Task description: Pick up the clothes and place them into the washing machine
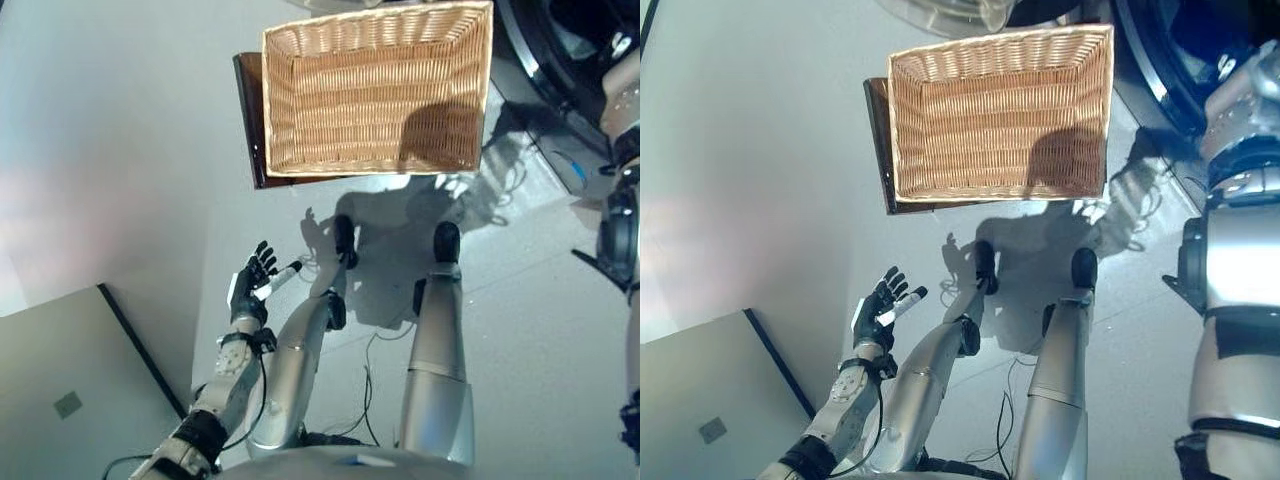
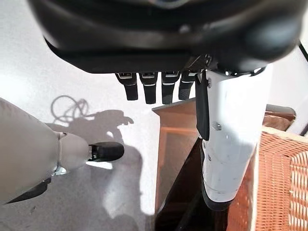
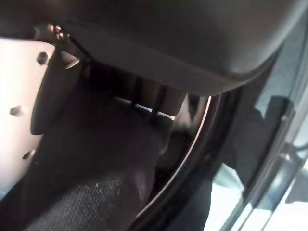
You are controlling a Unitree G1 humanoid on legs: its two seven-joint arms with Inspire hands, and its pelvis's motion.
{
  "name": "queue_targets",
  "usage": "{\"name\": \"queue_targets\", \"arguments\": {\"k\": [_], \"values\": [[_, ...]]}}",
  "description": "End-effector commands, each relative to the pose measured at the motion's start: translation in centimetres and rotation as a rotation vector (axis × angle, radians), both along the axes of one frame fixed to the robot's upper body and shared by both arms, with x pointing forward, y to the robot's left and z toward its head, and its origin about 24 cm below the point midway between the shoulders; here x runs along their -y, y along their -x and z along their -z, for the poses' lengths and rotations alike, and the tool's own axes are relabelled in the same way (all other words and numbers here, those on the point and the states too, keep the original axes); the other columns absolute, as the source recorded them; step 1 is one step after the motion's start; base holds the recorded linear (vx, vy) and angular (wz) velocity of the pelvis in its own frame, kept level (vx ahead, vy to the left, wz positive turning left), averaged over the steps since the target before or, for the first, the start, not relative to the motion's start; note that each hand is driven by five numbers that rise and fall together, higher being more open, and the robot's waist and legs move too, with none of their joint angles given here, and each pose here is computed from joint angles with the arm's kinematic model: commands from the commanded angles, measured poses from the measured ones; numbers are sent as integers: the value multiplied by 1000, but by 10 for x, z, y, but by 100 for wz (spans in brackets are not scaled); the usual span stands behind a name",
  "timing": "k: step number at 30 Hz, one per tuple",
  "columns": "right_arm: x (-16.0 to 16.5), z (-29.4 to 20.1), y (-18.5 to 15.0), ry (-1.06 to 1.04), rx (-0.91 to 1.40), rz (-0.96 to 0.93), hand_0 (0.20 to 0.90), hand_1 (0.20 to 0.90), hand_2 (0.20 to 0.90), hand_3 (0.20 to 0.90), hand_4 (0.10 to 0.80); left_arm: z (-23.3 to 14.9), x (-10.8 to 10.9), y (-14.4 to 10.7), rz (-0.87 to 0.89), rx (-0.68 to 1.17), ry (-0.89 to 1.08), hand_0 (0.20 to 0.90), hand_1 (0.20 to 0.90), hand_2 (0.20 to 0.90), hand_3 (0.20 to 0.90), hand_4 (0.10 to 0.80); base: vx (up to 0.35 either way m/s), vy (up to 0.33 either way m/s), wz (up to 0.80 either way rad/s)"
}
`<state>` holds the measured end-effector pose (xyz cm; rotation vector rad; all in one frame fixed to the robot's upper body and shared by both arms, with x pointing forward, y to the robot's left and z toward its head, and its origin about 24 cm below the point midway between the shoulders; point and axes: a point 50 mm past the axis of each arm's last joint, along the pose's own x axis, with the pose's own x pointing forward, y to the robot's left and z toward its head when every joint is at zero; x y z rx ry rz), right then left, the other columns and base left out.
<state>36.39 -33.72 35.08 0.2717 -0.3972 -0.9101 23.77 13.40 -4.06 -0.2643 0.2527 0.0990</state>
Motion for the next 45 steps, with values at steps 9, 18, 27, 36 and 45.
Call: {"name": "queue_targets", "arguments": {"k": [9, 18, 27, 36, 45], "values": [[-6, -110, 57, 405, 163, 335, 200, 200, 200, 200, 300, -21, -27, -4, -89, 123, -61, 900, 900, 900, 900, 800, 0, 0, 0], [17, -116, 79, 725, -284, 777, 200, 200, 200, 200, 300, -29, -38, -5, -120, 156, -61, 900, 900, 900, 900, 800, 0, 0, 0], [36, -105, 87, 870, -497, 908, 200, 200, 200, 200, 300, -31, -38, -5, -135, 167, -31, 900, 900, 900, 900, 800, -3, 1, 3], [28, -108, 81, 910, -477, 889, 900, 900, 900, 900, 800, -30, -37, -5, -143, 163, -26, 900, 900, 900, 900, 800, 0, 0, 0], [25, -108, 79, 904, -461, 886, 900, 900, 900, 900, 800, -30, -39, -8, -157, 165, -31, 900, 900, 900, 900, 800, 0, 0, 0]]}}
